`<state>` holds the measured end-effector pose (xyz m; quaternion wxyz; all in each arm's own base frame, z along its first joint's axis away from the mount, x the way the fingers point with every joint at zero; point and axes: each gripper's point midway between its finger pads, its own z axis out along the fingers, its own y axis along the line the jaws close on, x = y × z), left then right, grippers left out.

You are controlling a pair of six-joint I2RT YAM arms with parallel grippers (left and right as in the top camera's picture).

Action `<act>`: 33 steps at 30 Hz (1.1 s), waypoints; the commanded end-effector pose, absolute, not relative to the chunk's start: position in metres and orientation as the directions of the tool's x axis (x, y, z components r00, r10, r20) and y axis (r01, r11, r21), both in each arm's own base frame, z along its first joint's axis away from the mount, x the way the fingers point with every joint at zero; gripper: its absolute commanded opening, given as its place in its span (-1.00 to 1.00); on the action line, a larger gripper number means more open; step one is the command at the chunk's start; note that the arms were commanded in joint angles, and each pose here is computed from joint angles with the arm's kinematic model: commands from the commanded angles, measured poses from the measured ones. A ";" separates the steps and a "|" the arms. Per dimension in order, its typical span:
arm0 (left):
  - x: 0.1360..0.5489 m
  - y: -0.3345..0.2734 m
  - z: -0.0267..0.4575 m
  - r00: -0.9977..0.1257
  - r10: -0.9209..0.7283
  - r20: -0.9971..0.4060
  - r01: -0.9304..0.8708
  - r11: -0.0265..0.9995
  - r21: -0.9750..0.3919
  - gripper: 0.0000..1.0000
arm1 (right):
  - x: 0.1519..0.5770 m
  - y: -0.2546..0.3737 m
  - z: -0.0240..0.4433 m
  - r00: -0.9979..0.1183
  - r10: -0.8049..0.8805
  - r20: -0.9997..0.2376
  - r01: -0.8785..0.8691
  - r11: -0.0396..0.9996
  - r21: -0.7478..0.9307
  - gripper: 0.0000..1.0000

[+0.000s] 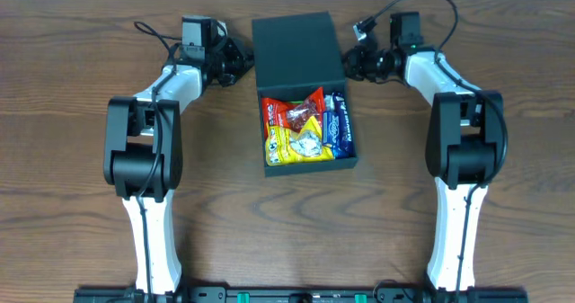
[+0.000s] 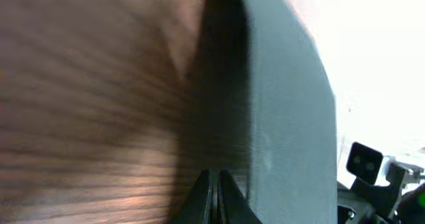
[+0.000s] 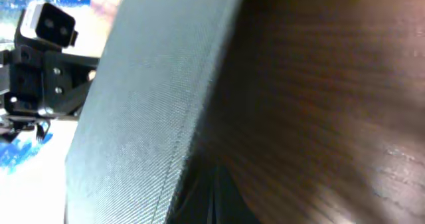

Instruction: Pack container

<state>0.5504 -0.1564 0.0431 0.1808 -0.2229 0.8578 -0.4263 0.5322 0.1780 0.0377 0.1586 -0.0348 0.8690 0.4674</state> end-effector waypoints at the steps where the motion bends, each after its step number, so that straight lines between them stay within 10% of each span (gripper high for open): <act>1: 0.558 -0.172 0.073 -0.865 -0.465 -0.188 -0.099 0.526 -0.845 -0.88 | 0.541 0.184 0.070 -0.907 0.017 -0.422 -0.351 0.525 0.775 -0.97; 18: 0.564 -0.194 0.195 -0.837 -0.287 -0.467 0.309 0.456 -0.834 -0.88 | 0.526 0.167 0.159 -0.815 -0.232 -0.531 -0.545 0.616 0.569 -0.97; 33: 0.482 -0.173 0.244 -0.760 0.023 -0.650 0.510 0.641 -0.574 -0.88 | 0.461 0.163 0.206 -0.766 -0.466 -0.443 -0.619 0.720 0.313 -0.97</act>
